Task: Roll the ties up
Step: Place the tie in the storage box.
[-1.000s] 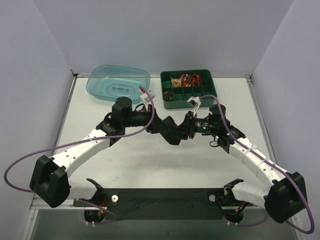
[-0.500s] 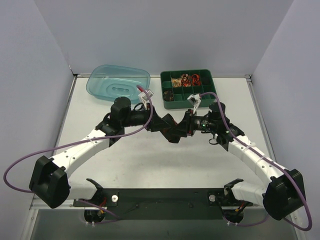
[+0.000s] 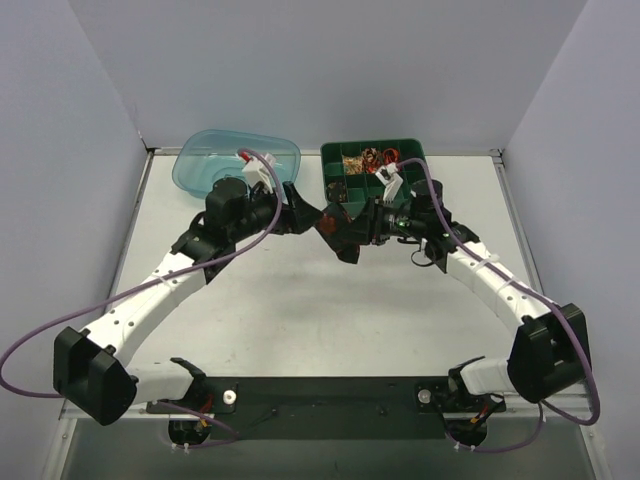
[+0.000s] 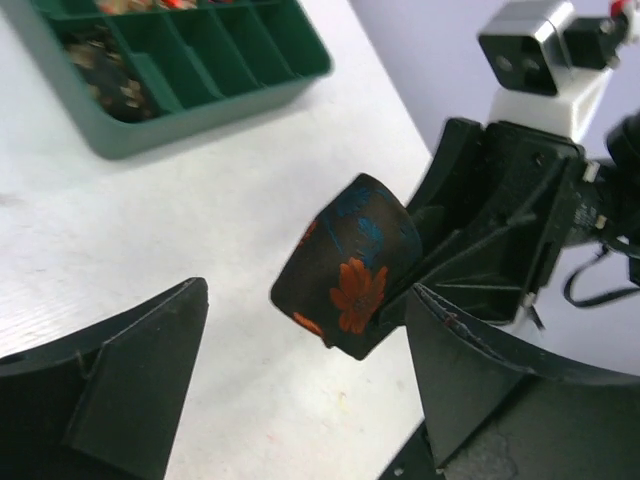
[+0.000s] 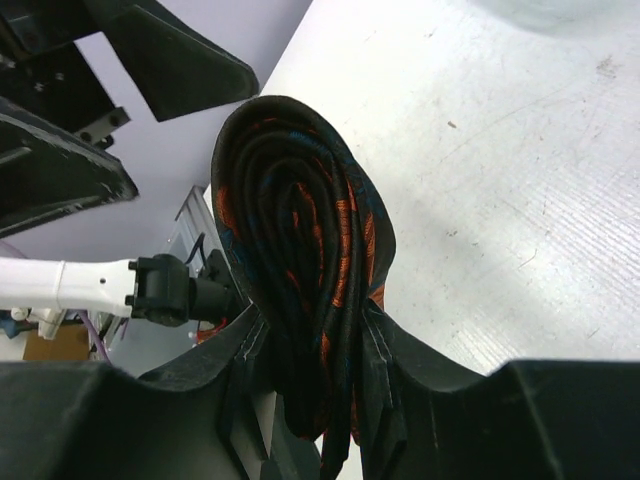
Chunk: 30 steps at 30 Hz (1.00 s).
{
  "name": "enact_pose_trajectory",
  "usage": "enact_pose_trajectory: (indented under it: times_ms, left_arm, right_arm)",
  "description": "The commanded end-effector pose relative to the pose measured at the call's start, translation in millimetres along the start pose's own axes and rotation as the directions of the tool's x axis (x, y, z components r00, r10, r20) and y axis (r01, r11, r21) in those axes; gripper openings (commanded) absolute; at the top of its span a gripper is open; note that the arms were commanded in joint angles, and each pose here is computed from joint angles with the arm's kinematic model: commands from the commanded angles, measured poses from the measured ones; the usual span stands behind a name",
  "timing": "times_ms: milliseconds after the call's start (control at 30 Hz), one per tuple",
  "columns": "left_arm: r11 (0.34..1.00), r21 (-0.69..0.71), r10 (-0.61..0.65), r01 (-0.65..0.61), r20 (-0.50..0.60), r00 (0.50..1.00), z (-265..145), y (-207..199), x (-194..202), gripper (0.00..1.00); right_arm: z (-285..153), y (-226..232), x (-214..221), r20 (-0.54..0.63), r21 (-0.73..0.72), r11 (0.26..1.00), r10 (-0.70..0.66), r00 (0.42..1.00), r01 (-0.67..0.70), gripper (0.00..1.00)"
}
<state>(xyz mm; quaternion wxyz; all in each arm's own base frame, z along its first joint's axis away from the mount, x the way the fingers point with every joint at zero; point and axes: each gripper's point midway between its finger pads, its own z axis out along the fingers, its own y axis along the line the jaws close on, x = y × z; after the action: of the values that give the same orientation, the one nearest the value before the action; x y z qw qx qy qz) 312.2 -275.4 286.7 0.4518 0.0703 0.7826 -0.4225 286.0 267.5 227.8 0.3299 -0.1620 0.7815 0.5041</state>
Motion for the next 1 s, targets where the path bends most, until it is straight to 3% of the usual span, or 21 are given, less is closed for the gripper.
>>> enact_pose_trajectory:
  times_ms: [0,167,533,667,967]
  left_arm:
    - [0.986,-0.167,0.016,0.002,0.110,0.994,-10.7,22.1,-44.5,0.92]
    - [0.965,-0.259,0.067,-0.037,0.109,0.992,-18.9,42.7,-53.5,0.93]
    - [0.938,-0.340,0.063,-0.063,-0.009,0.998,-12.8,86.3,-15.4,0.93]
    - [0.937,-0.345,0.039,-0.054,-0.051,0.998,-7.1,98.1,-0.9,0.93]
    - [0.940,-0.337,0.017,-0.044,-0.084,0.996,-2.3,105.8,13.5,0.93]
  right_arm:
    - [7.9,2.9,-44.7,0.082,0.017,0.999,-0.049,0.995,0.048,0.00]
    - [19.8,-33.4,-76.6,0.097,0.155,0.987,-0.053,0.994,0.038,0.00]
    - [58.9,-133.4,-158.3,0.166,0.420,0.907,-0.052,0.985,-0.023,0.00]
    - [76.0,-179.2,-159.0,0.165,0.505,0.861,-0.022,0.986,-0.066,0.00]
    - [80.9,-236.0,-175.9,0.226,0.594,0.793,-0.004,0.974,-0.135,0.00]
